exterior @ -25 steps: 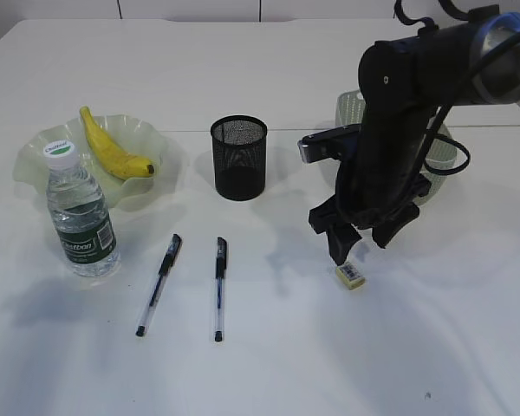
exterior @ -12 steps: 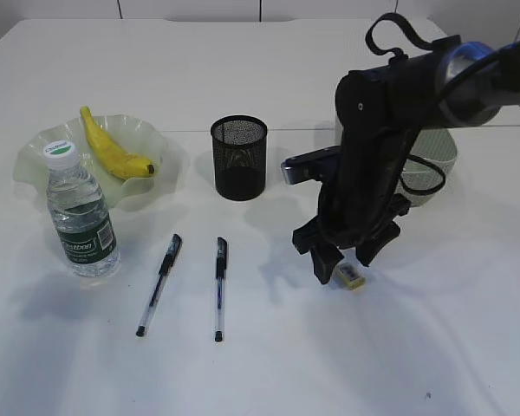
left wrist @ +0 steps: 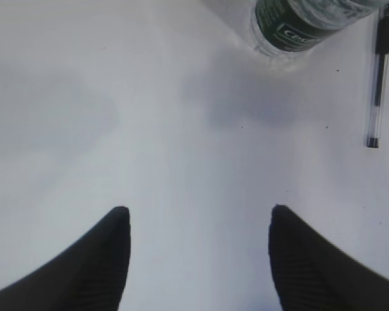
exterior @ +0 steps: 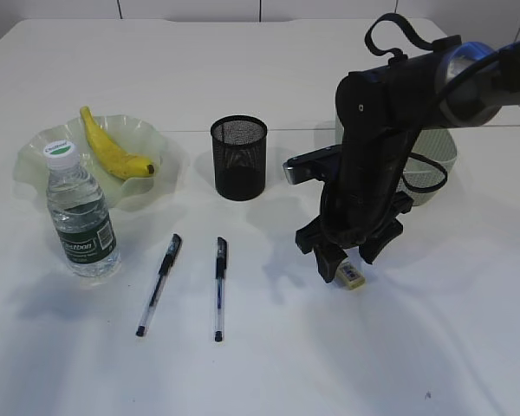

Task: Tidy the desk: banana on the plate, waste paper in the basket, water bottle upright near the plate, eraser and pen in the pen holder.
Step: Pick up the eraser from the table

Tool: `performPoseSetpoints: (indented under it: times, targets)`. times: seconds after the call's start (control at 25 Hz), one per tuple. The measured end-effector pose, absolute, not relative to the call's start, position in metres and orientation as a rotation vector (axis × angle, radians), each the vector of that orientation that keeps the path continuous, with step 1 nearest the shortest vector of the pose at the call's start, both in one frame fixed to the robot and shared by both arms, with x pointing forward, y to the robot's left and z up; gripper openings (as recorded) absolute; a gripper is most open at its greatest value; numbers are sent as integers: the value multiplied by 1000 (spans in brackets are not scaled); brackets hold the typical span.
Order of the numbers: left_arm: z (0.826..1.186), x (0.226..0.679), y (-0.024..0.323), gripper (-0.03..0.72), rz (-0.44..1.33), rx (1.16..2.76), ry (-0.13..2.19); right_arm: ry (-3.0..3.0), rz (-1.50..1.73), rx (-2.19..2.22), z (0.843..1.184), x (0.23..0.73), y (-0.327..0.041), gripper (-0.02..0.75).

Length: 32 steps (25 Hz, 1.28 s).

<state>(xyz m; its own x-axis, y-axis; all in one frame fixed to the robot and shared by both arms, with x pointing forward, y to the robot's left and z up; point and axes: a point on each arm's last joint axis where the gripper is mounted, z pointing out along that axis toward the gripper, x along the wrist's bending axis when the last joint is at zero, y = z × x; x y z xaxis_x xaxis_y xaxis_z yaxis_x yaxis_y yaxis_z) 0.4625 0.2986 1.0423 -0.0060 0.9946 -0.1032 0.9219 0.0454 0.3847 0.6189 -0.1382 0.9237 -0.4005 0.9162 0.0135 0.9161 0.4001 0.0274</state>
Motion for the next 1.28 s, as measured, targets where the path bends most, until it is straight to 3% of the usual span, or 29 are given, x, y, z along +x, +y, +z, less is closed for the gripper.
performPoseSetpoints:
  times: [1.28]
  targets:
    - [1042, 462, 298, 470, 279, 1927, 1989, 2612, 38, 1735, 910, 622, -137, 521]
